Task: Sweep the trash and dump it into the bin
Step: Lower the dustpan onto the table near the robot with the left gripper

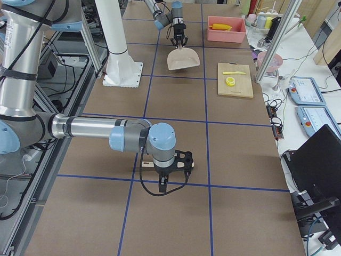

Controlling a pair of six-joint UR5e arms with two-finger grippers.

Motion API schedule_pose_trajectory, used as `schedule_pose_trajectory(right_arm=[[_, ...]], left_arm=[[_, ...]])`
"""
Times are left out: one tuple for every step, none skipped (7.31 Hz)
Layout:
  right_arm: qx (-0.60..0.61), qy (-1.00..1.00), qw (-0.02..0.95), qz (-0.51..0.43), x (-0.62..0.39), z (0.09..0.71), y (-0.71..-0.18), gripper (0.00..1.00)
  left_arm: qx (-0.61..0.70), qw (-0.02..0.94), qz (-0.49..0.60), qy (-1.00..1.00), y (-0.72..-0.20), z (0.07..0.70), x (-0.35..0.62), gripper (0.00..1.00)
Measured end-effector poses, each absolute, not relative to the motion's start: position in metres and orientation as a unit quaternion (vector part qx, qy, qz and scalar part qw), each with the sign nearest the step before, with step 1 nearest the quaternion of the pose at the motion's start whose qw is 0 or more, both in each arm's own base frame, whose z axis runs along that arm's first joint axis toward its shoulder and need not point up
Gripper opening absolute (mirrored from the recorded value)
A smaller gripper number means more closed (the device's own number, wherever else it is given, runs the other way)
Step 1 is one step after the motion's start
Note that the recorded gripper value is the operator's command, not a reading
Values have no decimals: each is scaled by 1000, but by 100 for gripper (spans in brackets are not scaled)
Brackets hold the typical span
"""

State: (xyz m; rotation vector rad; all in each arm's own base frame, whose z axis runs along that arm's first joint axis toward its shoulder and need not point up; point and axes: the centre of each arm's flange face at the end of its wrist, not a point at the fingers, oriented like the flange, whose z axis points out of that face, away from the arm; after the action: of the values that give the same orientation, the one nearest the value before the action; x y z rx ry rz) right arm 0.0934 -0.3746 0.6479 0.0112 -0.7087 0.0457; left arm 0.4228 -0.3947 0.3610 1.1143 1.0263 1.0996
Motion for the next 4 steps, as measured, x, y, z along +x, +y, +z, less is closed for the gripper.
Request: schedule_pose_trajectory(right_arm=[[6,-347,938,22,93,648,-375,100],[6,-347,938,22,93,648,-375,100],[6,-347,938,22,94,648,-375,100],[6,-347,937,23,94,648,-375,100]], left_arm=[[475,596,484,431,-396,366,423,0],[470,600,488,426,-397,368,424,0],[467,602,490,424,-397,370,425,0],[464,602,495,421,-397,373,427,0]])
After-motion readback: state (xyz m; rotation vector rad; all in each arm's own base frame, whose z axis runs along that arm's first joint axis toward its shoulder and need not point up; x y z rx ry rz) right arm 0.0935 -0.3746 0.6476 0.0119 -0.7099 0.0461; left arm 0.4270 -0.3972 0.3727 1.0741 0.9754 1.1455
